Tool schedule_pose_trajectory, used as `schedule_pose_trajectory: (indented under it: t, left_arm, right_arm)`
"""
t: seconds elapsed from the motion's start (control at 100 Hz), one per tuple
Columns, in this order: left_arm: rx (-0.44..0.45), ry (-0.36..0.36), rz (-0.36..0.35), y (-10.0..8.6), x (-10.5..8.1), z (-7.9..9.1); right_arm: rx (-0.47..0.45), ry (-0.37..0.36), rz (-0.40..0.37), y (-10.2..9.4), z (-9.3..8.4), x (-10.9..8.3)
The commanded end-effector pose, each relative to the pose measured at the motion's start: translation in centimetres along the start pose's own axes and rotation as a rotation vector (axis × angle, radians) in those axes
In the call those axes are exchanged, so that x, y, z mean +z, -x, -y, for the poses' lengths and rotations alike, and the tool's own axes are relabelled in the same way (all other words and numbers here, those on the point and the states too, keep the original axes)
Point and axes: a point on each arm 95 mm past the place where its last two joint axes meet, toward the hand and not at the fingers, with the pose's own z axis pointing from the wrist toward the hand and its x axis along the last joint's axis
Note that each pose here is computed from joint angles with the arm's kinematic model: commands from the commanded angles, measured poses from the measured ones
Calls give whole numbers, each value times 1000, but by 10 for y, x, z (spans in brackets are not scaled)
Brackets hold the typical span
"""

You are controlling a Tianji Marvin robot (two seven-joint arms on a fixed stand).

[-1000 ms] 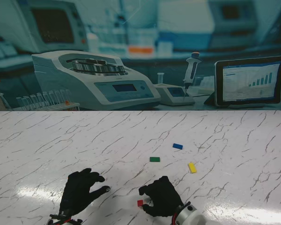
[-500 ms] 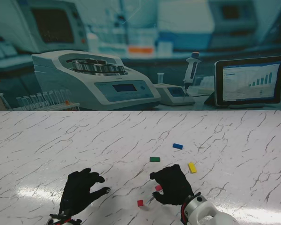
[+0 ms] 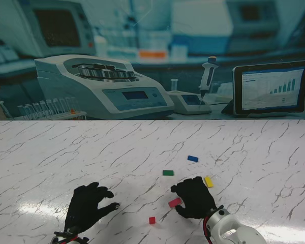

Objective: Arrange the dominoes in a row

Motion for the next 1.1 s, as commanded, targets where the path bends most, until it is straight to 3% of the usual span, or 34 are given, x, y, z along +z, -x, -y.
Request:
schedule_pose_trajectory:
  t: [0.0,0.55,0.76,1.09]
  left_arm:
    - [-13,14,-14,-3,-2,-2]
    - [-5,32,-12,-3,-5,0]
    - [-7,33,-12,-3,-4,0]
    - [-10,35,-9,-3,-5,0]
  right_arm:
    - [13,-11,-9,-2,6,0]
    - [6,-12,-31,0,34,8]
    - [1,29,-18,-1,43,7]
    - [12,23,-1,-3,48,6]
